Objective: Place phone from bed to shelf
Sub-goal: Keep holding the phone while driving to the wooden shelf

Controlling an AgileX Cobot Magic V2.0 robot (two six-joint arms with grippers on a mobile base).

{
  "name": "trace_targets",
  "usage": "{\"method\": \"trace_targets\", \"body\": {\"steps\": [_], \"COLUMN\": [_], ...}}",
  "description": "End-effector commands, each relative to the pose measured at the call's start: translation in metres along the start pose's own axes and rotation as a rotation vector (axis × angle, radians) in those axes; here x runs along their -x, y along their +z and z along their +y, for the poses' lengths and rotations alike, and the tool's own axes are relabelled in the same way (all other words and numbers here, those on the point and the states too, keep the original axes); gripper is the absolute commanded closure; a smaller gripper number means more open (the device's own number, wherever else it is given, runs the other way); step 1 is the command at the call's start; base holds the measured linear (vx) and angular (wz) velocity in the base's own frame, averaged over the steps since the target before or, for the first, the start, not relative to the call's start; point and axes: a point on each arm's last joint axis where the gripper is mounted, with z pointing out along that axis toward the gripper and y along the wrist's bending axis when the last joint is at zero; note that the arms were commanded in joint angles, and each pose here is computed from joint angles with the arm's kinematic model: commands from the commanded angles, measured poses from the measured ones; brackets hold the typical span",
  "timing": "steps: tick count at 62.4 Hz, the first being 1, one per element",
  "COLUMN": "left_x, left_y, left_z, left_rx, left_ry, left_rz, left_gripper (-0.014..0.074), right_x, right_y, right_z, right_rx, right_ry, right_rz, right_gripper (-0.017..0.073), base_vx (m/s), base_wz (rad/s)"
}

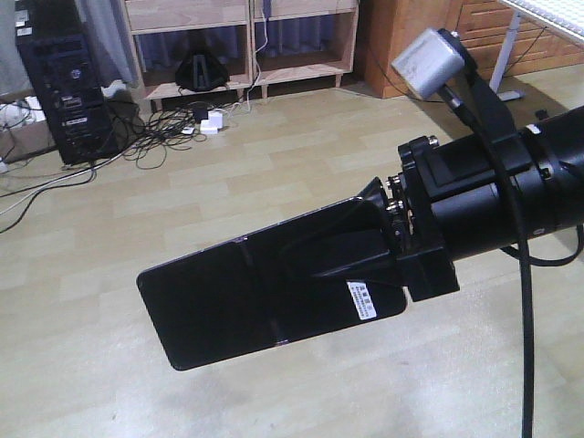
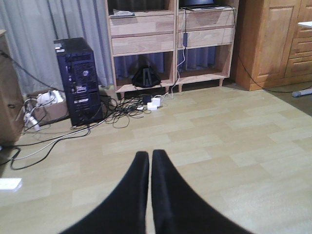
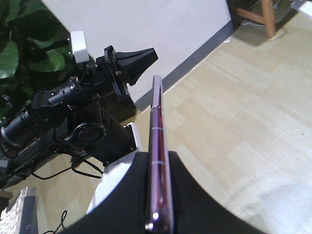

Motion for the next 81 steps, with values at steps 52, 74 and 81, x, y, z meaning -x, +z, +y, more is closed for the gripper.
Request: {"method": "trace_targets", "body": {"steps": [52,74,81], "left_x": [0.0043,0.0043,0.0043], "left_y": [-0.0003,-0.0003,-0.0003], "left_z": [0.0002,0.0002,0.0002], "left_rx": [0.003,0.003,0.003], "left_ry": [-0.009,-0.009,-0.009], "left_rz": [-0.071,-0.071,-0.071], "left_gripper": [0.0592,0.0592,0.0592], "right_x": [0.0087,0.0087,0.0087], "right_y": [-0.0093,-0.0093,-0.0093], "right_z": [0.0202,0.0203,0.0203], "right_rx": [0.085,0.086,0.086], "right_ry": [-0.023,-0.022,-0.022], "right_rz": [-0.054,-0.055,-0.055], "right_gripper": [0.0561,0.0561,0.0561], "base_vx": [0.46,0.47,0.47], "base_wz": [-0.20,-0.25,-0.17]}}
